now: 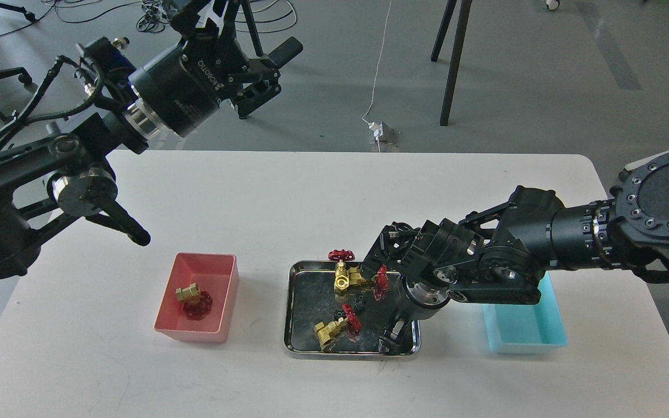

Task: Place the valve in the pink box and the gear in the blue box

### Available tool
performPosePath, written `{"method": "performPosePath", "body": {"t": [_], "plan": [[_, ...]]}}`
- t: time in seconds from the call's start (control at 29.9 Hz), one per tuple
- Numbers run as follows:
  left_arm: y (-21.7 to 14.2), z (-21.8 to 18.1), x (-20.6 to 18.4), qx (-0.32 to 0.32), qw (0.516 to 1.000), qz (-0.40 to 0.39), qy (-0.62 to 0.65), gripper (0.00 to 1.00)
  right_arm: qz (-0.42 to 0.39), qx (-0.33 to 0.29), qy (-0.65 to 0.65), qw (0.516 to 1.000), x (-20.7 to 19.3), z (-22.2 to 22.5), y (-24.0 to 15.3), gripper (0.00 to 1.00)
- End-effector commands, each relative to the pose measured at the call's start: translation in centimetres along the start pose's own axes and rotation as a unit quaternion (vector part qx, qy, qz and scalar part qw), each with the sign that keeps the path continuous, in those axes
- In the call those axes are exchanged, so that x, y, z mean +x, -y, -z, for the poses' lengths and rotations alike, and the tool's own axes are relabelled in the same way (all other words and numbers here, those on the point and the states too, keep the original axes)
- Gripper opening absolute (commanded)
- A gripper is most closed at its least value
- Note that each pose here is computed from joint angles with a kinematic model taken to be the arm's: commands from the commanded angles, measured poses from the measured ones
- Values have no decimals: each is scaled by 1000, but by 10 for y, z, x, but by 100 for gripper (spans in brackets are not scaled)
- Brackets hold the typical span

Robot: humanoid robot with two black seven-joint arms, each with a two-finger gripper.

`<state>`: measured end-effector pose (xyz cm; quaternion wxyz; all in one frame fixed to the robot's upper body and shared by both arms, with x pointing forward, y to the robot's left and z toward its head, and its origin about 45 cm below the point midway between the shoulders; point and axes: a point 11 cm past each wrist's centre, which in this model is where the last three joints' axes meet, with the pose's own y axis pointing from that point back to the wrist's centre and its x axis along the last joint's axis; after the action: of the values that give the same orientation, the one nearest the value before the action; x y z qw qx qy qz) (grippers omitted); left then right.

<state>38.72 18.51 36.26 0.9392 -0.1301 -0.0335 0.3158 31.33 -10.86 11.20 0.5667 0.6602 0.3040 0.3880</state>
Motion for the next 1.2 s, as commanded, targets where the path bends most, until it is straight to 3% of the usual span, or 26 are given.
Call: {"method": "performPosePath", "body": {"t": [0.0,0.5,0.97,1.17], "plan": [[0,2,0,1,1000,0,-2,96,-5,5,3,1000,3,3,0,49],[-3,8,-1,5,1000,-3,-9,96,-9,15,12,1000,1,7,3,46],[-4,11,-1,6,1000,-5,-12,97,-8,18,13,1000,0,8,4,29],[-4,13,-2,7,1000,-5,-15,97,-6,22,15,1000,-2,10,6,17]]}}
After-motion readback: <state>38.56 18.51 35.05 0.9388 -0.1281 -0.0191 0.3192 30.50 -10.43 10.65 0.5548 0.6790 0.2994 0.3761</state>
